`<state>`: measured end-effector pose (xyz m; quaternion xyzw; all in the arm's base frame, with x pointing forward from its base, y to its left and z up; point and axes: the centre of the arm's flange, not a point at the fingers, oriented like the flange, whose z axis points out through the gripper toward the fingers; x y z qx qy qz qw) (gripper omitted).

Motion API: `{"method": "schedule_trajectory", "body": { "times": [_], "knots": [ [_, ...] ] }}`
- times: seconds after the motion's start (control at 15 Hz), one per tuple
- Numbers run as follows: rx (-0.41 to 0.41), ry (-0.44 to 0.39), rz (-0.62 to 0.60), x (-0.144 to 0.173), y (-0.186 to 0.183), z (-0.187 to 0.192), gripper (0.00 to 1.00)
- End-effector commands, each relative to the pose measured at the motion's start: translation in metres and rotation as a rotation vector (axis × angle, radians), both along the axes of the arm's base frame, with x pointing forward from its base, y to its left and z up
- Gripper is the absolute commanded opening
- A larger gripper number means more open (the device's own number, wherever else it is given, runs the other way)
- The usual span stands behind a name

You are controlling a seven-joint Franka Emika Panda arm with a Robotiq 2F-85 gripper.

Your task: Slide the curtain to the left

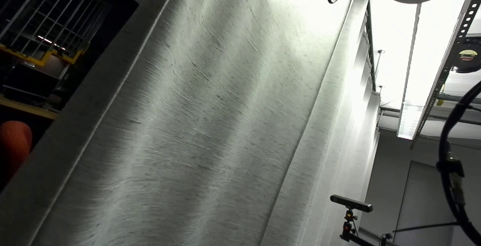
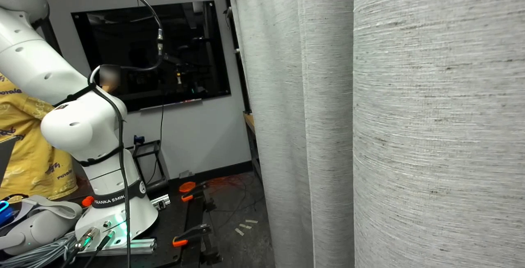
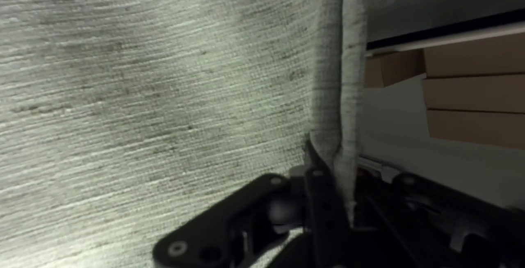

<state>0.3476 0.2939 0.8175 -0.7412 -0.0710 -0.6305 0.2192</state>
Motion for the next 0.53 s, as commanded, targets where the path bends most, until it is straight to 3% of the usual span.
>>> {"method": "schedule_trajectory", "body": {
  "times": [0.0, 0.47],
  "knots": [
    [0.022, 0.109, 0.111, -0.019, 0.042, -0.063, 0.01],
    [0.106, 0.104, 0.156, -0.028, 0.052, -0.067, 0.01]
  ]
}}
